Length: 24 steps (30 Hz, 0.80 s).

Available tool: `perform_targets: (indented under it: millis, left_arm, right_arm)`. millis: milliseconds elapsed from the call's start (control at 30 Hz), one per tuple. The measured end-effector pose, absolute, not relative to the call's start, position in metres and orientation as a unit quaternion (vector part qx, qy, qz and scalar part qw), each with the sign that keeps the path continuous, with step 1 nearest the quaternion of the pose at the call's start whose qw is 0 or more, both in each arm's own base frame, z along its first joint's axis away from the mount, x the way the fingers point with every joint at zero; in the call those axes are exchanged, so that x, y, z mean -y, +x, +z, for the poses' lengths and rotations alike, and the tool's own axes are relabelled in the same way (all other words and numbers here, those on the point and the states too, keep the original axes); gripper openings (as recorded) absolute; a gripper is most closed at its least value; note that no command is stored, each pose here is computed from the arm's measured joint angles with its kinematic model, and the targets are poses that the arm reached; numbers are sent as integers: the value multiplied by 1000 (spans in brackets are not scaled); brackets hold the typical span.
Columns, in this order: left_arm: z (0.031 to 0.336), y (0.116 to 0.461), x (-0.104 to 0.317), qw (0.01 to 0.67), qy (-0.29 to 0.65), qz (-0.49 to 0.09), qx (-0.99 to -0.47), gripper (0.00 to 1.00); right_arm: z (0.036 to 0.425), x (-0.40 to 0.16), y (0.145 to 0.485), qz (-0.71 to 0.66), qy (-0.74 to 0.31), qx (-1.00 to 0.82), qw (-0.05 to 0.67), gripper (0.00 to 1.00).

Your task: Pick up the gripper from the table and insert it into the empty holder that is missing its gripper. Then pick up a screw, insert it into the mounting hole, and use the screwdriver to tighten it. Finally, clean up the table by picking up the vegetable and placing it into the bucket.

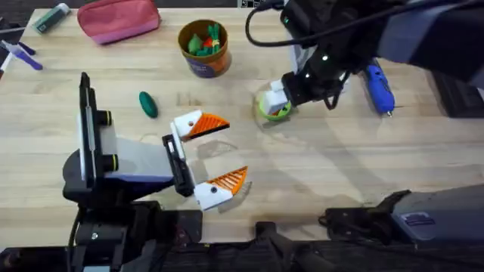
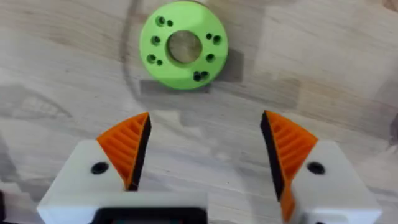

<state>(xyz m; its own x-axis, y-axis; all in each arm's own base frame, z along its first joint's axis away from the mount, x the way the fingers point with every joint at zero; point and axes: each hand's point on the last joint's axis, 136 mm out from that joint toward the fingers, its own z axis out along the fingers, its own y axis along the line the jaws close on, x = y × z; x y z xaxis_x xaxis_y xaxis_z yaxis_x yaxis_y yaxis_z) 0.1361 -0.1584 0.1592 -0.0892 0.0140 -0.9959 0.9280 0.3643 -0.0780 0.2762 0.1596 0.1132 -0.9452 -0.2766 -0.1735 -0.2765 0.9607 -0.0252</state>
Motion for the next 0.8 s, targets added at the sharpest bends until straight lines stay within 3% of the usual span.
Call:
perform_targets:
  millis: [667,800]
  left_arm:
    - [159,136,158,554,385,-412,-612,986]
    - [159,136,158,554,385,-412,-612,985]
  right_arm:
    - [79,-164,288,-42,-155,-984,71,869]
    - [78,-166,291,-39,-153,-984,78,792]
